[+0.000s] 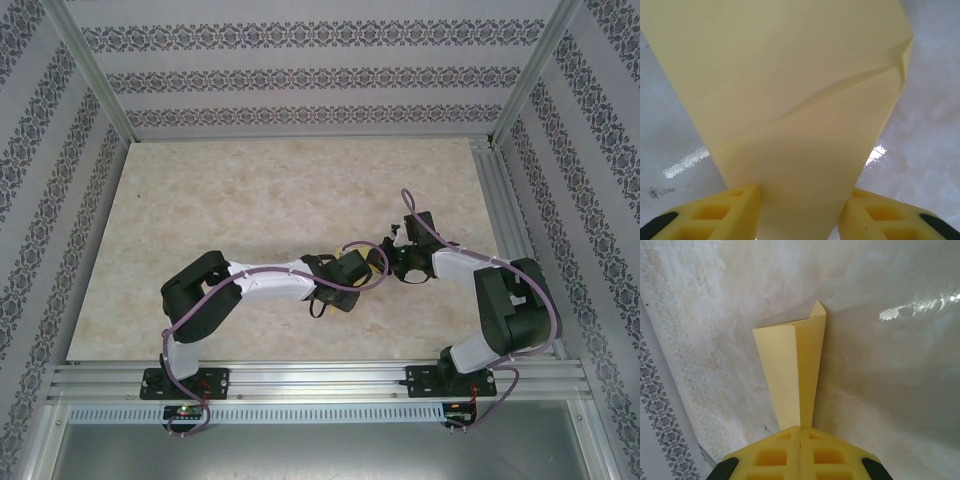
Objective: Fold a paper plane with a square sheet of paper (fold left side to right side)
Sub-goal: Fold the wing for the fifth time at the center of the table.
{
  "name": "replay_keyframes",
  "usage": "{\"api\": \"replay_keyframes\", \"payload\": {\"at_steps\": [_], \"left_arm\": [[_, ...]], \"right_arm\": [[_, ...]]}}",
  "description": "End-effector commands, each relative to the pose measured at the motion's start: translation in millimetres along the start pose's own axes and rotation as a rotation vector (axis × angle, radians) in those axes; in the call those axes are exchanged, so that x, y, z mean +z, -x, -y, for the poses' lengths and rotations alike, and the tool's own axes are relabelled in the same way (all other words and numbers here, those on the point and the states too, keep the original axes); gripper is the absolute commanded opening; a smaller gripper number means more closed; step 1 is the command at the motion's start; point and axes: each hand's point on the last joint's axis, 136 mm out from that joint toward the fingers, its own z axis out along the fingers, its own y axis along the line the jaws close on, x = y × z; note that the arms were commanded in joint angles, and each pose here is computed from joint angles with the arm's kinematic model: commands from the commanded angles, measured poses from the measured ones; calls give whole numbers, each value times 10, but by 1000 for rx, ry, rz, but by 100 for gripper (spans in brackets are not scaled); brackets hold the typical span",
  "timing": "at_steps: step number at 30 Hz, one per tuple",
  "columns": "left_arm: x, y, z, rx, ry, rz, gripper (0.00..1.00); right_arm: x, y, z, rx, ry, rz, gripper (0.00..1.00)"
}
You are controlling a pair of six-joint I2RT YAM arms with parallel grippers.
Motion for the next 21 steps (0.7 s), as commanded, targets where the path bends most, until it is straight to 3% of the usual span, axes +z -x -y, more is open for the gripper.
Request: {"api": "replay_keyframes", "payload": {"at_steps": [1,12,19,21], "left_arm": [[31,-3,51,3,-9,-7,43],[89,-37,-39,-74,-43,-27,38],[60,17,-37,-121,-112,-10,35],[37,47,-20,-127,-133,-5,35]], "right_arm": [[24,16,-54,-28,2,-9,0],[4,11,-71,-50,-5,-17,4],[-43,13,-85,-79,-21,-15,14],[-90,33,-79,-97,-37,0,23]]}}
